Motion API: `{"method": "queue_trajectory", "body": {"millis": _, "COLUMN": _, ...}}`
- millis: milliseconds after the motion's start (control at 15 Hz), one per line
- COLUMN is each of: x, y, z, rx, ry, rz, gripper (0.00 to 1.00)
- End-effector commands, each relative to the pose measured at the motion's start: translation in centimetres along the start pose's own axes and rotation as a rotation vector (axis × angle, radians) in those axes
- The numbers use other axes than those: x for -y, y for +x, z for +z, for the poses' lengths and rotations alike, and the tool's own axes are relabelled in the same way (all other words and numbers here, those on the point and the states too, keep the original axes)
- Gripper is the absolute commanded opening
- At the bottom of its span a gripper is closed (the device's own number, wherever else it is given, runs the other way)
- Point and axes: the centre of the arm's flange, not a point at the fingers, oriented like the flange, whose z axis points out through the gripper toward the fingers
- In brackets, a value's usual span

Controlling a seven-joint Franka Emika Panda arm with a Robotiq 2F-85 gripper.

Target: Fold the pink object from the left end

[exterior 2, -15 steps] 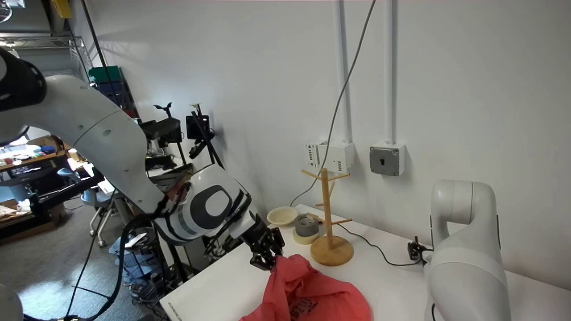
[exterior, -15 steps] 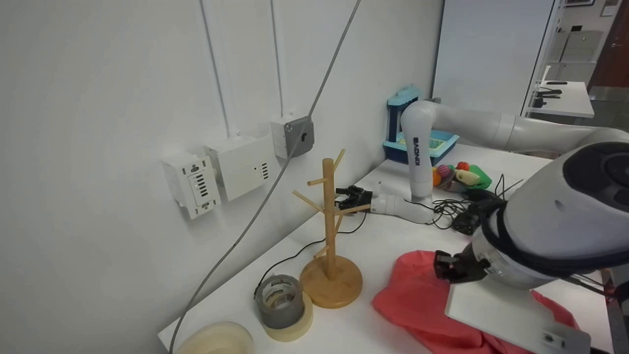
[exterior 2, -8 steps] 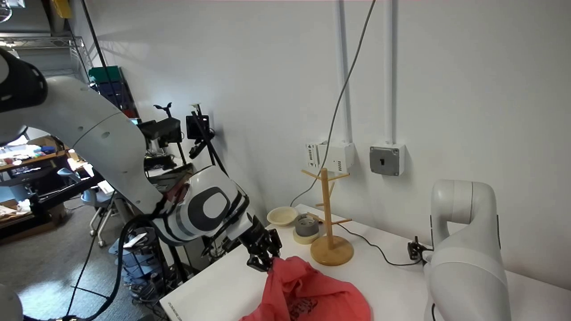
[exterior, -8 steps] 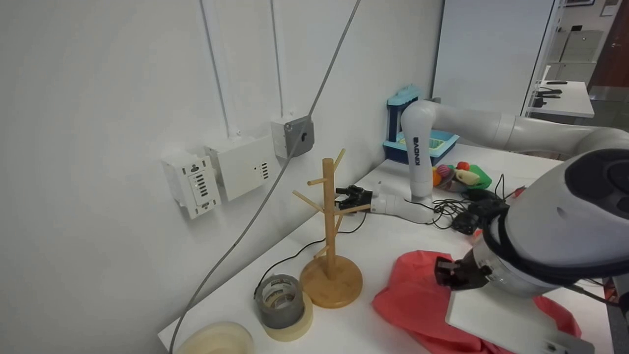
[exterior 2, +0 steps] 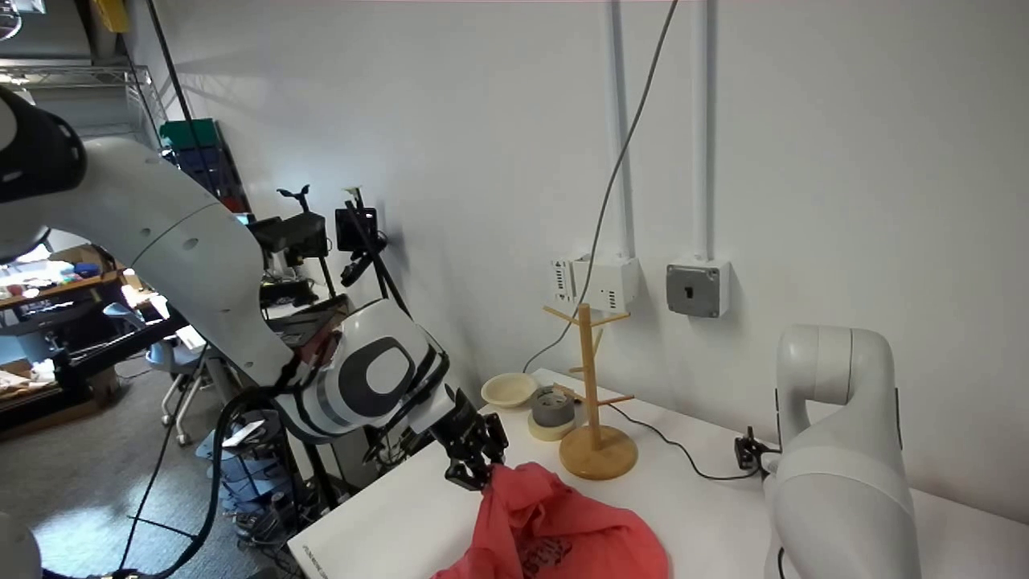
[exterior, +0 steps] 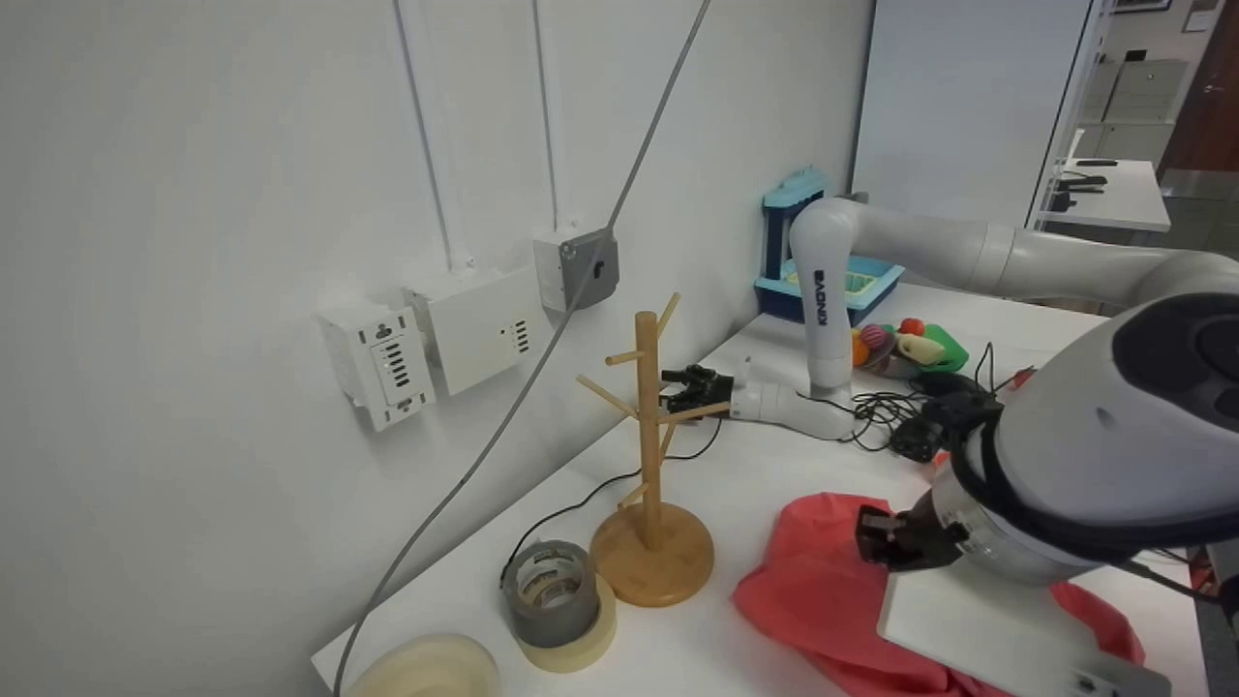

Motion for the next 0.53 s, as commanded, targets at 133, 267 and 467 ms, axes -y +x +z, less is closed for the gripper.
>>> {"method": "queue_trajectory", "body": {"millis": 133, "x": -0.7, "y": 1.6, "z": 0.4, "rx": 0.029, "ry": -0.027, "rz": 0.051, "gripper": 0.03}}
{"method": "queue_trajectory", "body": {"millis": 267, "x": -1.4, "y": 3.3, "z": 0.9, "rx": 0.032, "ry": -0.038, "rz": 0.107, "gripper": 0.03}}
{"method": "queue_trajectory", "body": {"millis": 467, "x": -2.2, "y": 6.1, "z": 1.6, "rx": 0.023, "ry": -0.042, "rz": 0.195, "gripper": 0.03}}
